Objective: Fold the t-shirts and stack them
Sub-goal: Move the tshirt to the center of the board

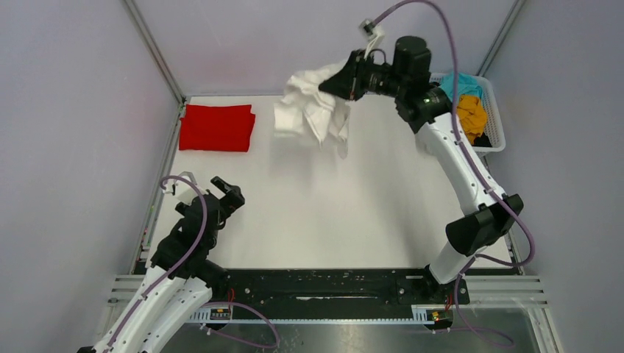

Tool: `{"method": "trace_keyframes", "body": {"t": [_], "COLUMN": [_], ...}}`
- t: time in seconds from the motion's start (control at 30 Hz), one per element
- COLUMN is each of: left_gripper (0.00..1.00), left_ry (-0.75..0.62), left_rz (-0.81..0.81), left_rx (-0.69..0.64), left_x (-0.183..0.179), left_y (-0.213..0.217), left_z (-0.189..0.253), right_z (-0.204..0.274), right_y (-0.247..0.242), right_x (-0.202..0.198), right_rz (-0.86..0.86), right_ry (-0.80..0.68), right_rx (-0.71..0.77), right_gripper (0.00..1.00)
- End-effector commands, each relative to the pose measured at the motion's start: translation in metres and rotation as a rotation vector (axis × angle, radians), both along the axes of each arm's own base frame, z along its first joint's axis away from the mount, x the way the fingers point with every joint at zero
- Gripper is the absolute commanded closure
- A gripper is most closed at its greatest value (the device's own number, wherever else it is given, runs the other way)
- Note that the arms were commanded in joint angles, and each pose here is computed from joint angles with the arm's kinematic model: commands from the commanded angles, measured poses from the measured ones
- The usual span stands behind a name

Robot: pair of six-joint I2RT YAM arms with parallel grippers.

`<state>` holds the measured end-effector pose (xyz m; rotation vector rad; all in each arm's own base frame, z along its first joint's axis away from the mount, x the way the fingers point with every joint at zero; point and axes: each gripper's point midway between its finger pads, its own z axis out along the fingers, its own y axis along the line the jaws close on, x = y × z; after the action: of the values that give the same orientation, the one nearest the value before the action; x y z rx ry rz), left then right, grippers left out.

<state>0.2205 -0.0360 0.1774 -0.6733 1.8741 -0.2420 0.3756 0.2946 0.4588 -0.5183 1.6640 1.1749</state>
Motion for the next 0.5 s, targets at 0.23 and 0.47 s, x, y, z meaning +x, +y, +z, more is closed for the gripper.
{"method": "trace_keyframes", "body": {"t": [0.23, 0.47], "left_gripper": [0.01, 0.01], "left_ry": [0.006, 0.071], "left_rz": [0.015, -0.169], "left_rx": [-0.044, -0.075], "left_x": [0.007, 0.020], "left_y": [-0.006, -0.048], "left_z": [0.003, -0.006], "right_z": [-0.313, -0.350], "right_y": [-0.005, 0.020], "right_x": [-0.028, -0.059], "right_rz": [-0.189, -0.186], "right_ry": [0.488, 0.594], "right_rx": [-0.499, -0.561], "right_gripper": [0.92, 0.54]}}
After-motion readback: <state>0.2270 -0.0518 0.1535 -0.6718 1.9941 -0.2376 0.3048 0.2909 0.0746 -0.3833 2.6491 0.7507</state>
